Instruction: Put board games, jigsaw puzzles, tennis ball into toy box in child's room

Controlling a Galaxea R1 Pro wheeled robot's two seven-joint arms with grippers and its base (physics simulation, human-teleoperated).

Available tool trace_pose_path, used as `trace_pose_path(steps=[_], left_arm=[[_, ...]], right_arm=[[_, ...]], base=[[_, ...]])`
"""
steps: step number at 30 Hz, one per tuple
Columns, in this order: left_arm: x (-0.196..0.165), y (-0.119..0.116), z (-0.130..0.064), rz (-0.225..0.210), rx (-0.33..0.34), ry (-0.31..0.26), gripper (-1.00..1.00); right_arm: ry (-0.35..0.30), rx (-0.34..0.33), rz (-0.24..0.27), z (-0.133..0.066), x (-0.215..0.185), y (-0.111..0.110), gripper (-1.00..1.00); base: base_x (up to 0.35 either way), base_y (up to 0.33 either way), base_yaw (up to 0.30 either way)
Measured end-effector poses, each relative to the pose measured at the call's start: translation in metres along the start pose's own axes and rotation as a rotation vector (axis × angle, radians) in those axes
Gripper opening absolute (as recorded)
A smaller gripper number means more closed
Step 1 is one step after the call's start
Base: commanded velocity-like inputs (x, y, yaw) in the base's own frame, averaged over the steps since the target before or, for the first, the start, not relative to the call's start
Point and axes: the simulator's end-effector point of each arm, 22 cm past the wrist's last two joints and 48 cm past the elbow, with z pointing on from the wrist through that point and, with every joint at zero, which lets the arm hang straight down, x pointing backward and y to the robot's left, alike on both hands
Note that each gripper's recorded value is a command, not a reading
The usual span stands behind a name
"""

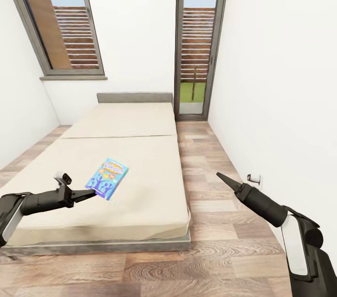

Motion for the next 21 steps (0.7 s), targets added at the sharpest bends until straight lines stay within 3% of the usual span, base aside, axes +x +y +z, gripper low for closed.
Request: trace_pose_path(steps=[5, 21], left_arm=[[-0.007, -0.007, -0.010, 0.007, -0.025, 0.008, -1.00], [-0.022, -0.034, -0.010, 0.013, -0.030, 0.019, -1.00]], right_arm=[[0.001, 0.001, 0.002, 0.003, -0.007, 0.006, 1.00], [0.003, 0.007, 0.003, 0.011, -0.030, 0.024, 1.00]], base=[[0.000, 0.000, 0.000], [0.000, 0.000, 0.000]])
